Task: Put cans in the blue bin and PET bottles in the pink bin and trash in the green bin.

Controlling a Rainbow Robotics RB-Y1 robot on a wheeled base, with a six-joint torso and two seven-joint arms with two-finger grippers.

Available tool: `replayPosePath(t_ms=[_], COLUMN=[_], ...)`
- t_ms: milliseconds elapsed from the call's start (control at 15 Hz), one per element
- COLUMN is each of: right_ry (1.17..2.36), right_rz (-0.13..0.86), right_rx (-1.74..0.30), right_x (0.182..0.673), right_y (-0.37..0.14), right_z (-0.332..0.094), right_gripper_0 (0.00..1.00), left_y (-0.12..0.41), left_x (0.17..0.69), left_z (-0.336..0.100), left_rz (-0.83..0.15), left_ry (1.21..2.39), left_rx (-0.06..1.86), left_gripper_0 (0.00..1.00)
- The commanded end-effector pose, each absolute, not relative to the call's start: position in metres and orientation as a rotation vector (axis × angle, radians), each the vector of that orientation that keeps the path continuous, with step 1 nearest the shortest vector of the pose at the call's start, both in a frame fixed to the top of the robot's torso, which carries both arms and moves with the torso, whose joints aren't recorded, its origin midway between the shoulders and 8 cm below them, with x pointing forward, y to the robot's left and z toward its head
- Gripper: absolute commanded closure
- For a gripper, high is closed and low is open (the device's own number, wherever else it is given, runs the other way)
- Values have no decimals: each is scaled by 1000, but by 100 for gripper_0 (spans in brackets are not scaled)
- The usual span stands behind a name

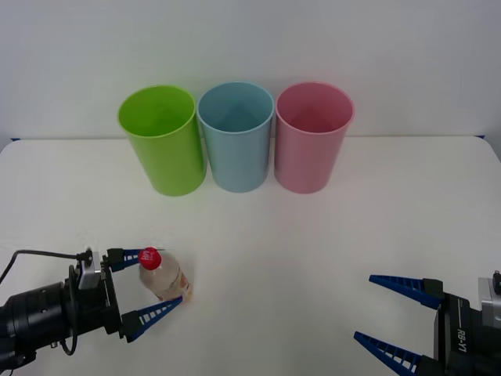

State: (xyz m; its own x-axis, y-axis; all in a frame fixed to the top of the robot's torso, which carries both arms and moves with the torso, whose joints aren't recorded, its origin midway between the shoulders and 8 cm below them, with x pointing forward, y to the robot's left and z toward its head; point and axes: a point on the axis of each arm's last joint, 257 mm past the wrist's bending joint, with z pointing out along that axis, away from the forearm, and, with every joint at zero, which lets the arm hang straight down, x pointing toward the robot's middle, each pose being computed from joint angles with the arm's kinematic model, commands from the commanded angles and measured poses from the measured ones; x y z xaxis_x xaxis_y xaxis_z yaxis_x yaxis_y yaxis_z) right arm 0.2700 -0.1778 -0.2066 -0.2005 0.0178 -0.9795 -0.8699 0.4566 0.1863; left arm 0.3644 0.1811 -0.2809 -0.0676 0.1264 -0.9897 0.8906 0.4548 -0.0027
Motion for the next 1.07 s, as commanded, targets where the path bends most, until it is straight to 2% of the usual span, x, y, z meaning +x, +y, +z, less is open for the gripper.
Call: replayPosePath(t_ms=[67,200,267,333,467,667,800,1067], right_ry=[1563,1563,1563,1563,1563,1563,1563,1563], right_rz=[970,970,970,970,970,970,970,970], right_rx=[-768,-768,-768,-768,-768,-768,-768,-768], right_x=[270,270,270,270,270,270,270,270], right_y=[-178,-178,-178,-178,-178,-178,-178,-178], right_z=[-207,-207,-207,-207,-207,-207,-207,-207], right_gripper_0=[0,0,0,0,0,0,0,0], left_y=[172,169,166,166,167,173,175,173], left_x=[371,375,374,375,377,381,383,383], left_z=[-283,-285,-286,-286,-284,-281,-279,-277], left_rz=[-803,-794,-798,-798,-794,-783,-779,-792], left_ry=[1526,1534,1534,1537,1536,1536,1536,1532], left_rx=[936,934,939,939,934,922,914,905], left_gripper_0=[0,0,6,25,50,68,73,74])
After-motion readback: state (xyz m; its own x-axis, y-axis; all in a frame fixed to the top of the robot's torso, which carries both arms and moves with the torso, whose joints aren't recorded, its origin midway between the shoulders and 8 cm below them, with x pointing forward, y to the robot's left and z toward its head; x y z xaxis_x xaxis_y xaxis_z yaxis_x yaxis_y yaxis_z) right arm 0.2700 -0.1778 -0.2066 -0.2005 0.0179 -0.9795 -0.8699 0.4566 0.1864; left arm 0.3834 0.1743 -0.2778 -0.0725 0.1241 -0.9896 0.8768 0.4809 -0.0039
